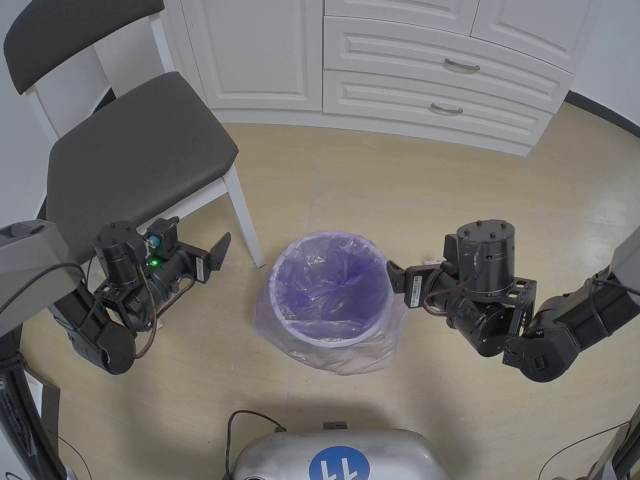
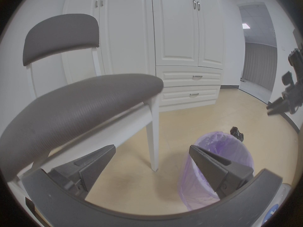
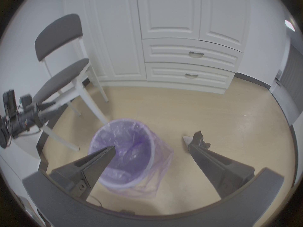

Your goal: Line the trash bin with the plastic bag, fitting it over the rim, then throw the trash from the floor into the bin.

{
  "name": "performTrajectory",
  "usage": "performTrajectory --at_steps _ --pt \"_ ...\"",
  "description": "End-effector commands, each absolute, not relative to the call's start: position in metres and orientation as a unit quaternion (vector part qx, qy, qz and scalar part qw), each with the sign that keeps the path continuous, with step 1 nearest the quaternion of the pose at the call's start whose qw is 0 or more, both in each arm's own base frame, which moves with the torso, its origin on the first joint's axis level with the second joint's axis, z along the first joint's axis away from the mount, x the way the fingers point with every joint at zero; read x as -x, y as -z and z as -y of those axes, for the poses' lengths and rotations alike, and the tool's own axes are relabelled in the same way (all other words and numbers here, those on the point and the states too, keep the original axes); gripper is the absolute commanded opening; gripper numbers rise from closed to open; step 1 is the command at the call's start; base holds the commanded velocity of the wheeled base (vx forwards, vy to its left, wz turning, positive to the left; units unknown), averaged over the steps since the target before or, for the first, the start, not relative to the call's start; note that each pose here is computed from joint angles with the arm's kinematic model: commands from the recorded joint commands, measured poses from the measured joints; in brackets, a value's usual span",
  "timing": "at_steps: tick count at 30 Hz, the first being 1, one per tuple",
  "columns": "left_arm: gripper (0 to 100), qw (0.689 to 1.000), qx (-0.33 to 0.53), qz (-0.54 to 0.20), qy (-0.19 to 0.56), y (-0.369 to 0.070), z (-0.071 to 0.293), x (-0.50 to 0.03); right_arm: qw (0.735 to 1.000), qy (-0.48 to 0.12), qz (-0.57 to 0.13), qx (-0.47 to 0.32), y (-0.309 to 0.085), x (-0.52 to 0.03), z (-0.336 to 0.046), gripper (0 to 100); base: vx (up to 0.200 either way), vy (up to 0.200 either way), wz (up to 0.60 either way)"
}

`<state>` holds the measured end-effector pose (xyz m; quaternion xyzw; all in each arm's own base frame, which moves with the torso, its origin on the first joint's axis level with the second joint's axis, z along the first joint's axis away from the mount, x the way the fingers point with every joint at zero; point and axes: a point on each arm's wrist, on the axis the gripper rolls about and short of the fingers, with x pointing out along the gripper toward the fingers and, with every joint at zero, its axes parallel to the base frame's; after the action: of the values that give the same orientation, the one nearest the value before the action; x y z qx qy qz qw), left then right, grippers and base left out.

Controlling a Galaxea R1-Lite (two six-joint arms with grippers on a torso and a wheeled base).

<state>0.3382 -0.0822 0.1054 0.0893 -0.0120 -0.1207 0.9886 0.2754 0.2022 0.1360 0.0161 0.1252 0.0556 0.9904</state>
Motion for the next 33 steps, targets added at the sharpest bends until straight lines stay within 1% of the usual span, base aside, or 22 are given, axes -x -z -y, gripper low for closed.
performTrajectory --at_steps 1,2,4,6,13,15,19,21,23,24,27,29,33 --pt "100 0.98 -0.104 -0.063 0.16 -0.04 0.112 -0.348 0.993 -0.008 -0.118 0.012 -0.084 -0.307 -0.172 100 0.0 0.0 0.0" --pt "100 0.978 -0.109 -0.077 0.159 -0.02 0.116 -0.356 0.996 -0.001 -0.09 0.024 -0.088 -0.314 -0.163 100 0.0 0.0 0.0" --pt "100 0.978 -0.116 -0.087 0.149 -0.006 0.117 -0.363 0.997 0.003 -0.065 0.029 -0.092 -0.319 -0.154 100 0.0 0.0 0.0" --pt "100 0.977 -0.126 -0.097 0.142 0.002 0.114 -0.366 0.998 0.008 -0.057 0.032 -0.093 -0.321 -0.145 100 0.0 0.0 0.0" --pt "100 0.974 -0.129 -0.119 0.141 0.026 0.113 -0.373 0.998 0.02 -0.054 0.031 -0.093 -0.337 -0.129 100 0.0 0.0 0.0" --pt "100 0.972 -0.131 -0.131 0.144 0.041 0.115 -0.376 0.998 0.035 -0.051 0.03 -0.09 -0.351 -0.12 100 0.0 0.0 0.0" --pt "100 0.97 -0.132 -0.139 0.146 0.053 0.117 -0.384 0.997 0.05 -0.052 0.029 -0.087 -0.366 -0.107 100 0.0 0.0 0.0" --pt "100 0.968 -0.135 -0.154 0.146 0.064 0.121 -0.401 0.996 0.053 -0.061 0.03 -0.083 -0.375 -0.096 100 0.0 0.0 0.0" --pt "100 0.967 -0.135 -0.158 0.144 0.064 0.121 -0.408 0.996 0.051 -0.063 0.03 -0.082 -0.378 -0.094 100 0.0 0.0 0.0" --pt "100 0.968 -0.134 -0.163 0.137 0.062 0.12 -0.427 0.996 0.052 -0.064 0.029 -0.079 -0.387 -0.086 100 0.0 0.0 0.0" --pt "100 0.968 -0.133 -0.167 0.13 0.063 0.12 -0.45 0.996 0.054 -0.066 0.028 -0.075 -0.392 -0.08 100 0.0 0.0 0.0" --pt "100 0.967 -0.135 -0.177 0.128 0.068 0.12 -0.463 0.996 0.052 -0.07 0.027 -0.069 -0.397 -0.07 100 0.0 0.0 0.0" --pt "100 0.964 -0.136 -0.19 0.127 0.075 0.12 -0.472 0.996 0.037 -0.076 0.024 -0.064 -0.397 -0.066 100 0.0 0.0 0.0"
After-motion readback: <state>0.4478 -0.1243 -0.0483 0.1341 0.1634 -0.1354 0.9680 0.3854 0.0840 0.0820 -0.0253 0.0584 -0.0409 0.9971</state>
